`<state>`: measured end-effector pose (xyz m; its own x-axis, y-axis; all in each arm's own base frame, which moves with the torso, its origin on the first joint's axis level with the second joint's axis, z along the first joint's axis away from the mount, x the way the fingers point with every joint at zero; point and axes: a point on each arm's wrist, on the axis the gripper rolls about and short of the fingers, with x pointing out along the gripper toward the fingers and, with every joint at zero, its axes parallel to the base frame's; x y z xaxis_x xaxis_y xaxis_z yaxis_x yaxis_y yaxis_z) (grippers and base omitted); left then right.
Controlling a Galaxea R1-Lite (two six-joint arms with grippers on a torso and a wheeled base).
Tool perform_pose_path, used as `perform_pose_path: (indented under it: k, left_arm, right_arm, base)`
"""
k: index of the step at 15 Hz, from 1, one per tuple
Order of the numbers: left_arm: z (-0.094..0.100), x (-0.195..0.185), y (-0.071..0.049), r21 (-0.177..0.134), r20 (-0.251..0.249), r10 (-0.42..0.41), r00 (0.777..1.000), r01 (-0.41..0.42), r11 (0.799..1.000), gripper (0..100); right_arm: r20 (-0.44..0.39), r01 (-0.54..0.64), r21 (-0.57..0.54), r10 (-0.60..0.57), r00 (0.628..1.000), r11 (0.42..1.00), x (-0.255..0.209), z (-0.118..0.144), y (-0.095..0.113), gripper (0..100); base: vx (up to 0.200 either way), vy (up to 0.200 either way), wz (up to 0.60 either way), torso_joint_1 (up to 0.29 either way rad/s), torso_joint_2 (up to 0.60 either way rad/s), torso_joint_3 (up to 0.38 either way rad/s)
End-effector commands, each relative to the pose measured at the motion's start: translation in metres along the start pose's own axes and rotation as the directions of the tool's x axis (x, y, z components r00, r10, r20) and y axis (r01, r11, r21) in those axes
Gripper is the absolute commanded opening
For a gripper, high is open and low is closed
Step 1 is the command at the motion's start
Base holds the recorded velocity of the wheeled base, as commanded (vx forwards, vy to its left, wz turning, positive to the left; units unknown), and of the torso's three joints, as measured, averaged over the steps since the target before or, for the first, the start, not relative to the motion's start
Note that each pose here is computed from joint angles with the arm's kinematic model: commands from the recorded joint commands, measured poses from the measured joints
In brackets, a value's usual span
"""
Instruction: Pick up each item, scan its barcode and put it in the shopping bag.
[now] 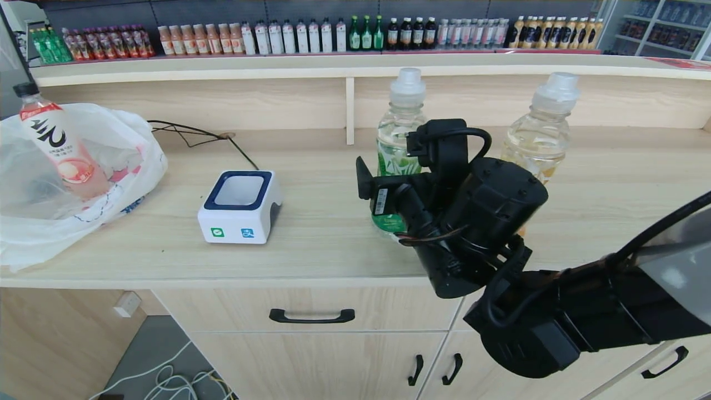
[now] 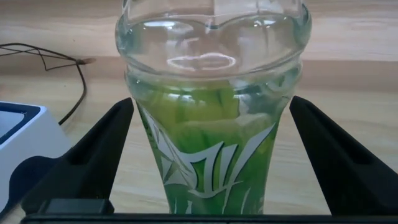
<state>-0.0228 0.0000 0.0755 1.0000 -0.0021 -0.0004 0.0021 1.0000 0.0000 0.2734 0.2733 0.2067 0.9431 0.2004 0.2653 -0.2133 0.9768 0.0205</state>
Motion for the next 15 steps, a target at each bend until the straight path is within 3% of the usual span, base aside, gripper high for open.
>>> perform_pose_path:
  k: [1,14,15]
  left_arm:
    - [0.0,0.0,0.0,0.0,0.0,-0.001,1.0,0.001,1.0,100]
    - [0.0,0.0,0.0,0.002,0.0,-0.001,1.0,0.001,1.0,100]
    - [0.0,0.0,0.0,0.002,0.0,-0.001,1.0,0.001,1.0,100]
  right_arm:
    - [0.011,0.014,0.002,-0.014,1.0,1.0,0.005,0.001,0.003,100]
    - [0.047,0.042,0.01,-0.042,0.998,0.999,0.018,0.003,0.011,100]
    - [0.048,0.037,0.012,-0.038,0.998,0.999,0.018,0.004,0.013,0]
  base:
    - [0.0,0.0,0.0,0.0,0.0,0.0]
    - [0.0,0.0,0.0,0.0,0.0,0.0]
    - [0.0,0.0,0.0,0.0,0.0,0.0]
